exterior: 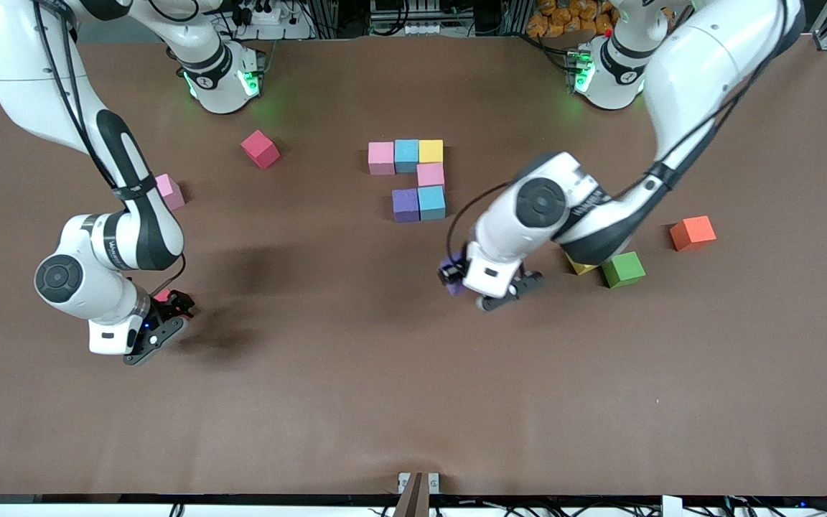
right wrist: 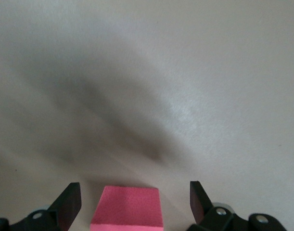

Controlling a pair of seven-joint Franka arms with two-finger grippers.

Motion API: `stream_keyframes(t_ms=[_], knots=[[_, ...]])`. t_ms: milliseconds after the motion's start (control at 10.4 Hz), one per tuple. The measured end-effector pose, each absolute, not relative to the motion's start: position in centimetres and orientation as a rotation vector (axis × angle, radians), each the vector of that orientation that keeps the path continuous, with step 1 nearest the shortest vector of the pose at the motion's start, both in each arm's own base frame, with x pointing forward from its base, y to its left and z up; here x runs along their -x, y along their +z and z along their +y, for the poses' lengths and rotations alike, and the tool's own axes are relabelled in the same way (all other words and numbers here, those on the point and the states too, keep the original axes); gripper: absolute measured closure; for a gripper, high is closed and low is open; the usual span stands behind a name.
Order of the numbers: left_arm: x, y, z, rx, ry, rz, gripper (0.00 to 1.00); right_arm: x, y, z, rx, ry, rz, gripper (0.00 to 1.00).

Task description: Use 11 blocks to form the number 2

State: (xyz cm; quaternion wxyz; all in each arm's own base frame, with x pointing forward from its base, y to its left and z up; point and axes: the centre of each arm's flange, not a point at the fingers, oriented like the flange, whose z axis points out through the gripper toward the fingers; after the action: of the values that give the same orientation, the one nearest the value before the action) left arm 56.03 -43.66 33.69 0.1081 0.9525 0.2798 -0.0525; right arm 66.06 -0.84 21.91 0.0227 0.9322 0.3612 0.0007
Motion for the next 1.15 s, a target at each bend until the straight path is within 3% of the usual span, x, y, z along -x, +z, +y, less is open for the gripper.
stream_keyframes(t_ms=[672,1152], knots=[[-44.9,35.2,-56.5,-2.498,-0.28,1.538,0.44,-64.7,20.3,-2.7,-2.912,-0.055,1.085,0.0],[-39.5,30.3,-61.0,-2.162,-0.229,2.085,0.44,-64.2,19.8,-3.2,-2.921,-0.079,1.076,0.0]])
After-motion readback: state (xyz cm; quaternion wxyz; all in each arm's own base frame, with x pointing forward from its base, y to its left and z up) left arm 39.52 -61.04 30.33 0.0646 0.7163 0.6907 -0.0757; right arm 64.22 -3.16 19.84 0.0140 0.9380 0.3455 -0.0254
